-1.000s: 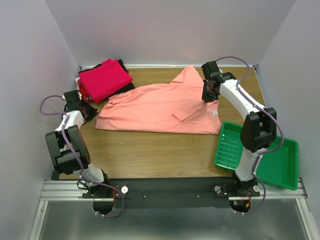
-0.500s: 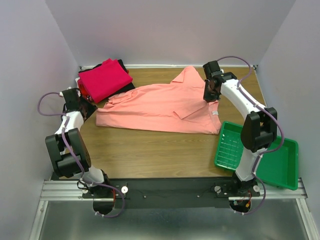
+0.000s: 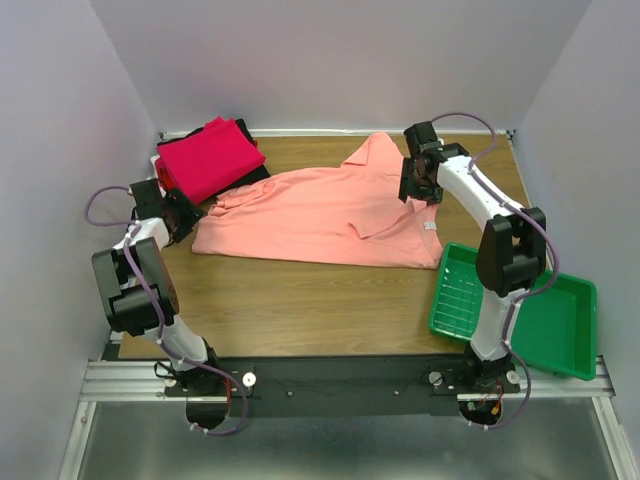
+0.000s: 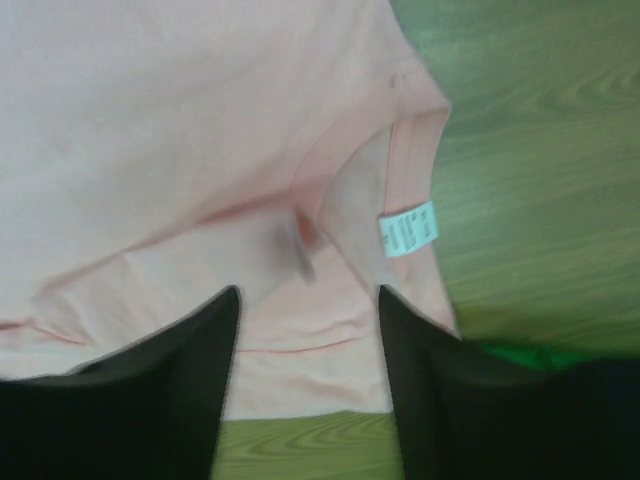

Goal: Fold and stack the t-shirts
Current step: Fold the tshirt

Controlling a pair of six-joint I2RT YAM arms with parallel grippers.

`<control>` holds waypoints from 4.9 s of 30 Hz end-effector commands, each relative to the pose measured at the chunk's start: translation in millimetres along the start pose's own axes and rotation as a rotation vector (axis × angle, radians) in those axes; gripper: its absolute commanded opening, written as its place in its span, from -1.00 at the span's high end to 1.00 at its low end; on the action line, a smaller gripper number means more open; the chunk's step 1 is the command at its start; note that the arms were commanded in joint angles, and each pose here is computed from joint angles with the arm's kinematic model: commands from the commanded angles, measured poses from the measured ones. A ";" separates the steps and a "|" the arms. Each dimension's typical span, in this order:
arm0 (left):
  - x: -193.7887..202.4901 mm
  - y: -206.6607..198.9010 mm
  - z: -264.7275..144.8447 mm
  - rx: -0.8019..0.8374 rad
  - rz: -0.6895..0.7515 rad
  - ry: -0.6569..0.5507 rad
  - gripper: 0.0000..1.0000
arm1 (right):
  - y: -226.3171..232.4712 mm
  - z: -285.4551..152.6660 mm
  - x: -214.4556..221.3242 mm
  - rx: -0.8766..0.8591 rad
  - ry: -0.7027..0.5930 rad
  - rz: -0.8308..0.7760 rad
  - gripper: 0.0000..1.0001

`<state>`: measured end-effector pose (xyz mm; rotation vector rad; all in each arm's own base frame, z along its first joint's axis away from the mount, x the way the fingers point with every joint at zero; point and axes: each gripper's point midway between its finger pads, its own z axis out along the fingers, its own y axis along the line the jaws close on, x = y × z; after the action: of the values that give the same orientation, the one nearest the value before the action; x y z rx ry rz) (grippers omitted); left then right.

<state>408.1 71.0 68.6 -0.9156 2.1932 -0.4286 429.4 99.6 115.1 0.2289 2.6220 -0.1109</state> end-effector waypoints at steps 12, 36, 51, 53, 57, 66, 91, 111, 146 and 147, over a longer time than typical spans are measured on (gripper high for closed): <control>7.5 -57.1 -23.9 0.074 0.263 -0.076 -0.84 | 78.3 -10.3 10.3 -0.390 0.037 -0.122 -0.60; 120.2 -63.6 20.0 0.177 0.325 0.170 -0.80 | 124.4 35.2 102.2 -0.453 0.235 -0.267 -0.20; 124.7 -61.1 18.9 0.182 0.322 0.176 -0.79 | 122.6 43.3 104.8 -0.384 0.224 -0.263 0.40; 126.0 -59.2 19.0 0.178 0.323 0.179 -0.80 | 125.5 39.9 94.5 -0.385 0.197 -0.260 0.51; 127.2 -58.1 18.2 0.176 0.324 0.181 -0.79 | 131.0 37.1 83.2 -0.392 0.176 -0.259 0.53; 129.9 -55.3 17.3 0.168 0.323 0.192 -0.79 | 143.0 47.2 59.0 -0.386 0.133 -0.309 0.60; 131.1 -56.6 12.7 0.172 0.349 0.203 -0.77 | 168.6 29.0 -14.5 -0.385 -0.045 -0.279 -0.74; 166.7 -11.5 2.2 0.011 0.284 0.330 -0.77 | 107.7 46.6 84.0 -0.277 0.105 -0.214 -0.81; 141.5 -102.8 -6.7 0.115 0.296 0.277 -0.78 | 115.3 20.1 95.8 -0.392 0.137 -0.205 -0.81; 144.5 -101.0 -3.9 0.114 0.294 0.287 -0.78 | 114.4 25.3 99.8 -0.383 0.151 -0.209 -0.81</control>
<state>377.6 -90.5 65.9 -0.4801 2.4739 -0.4775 377.0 228.6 66.2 -0.1656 2.6848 0.4237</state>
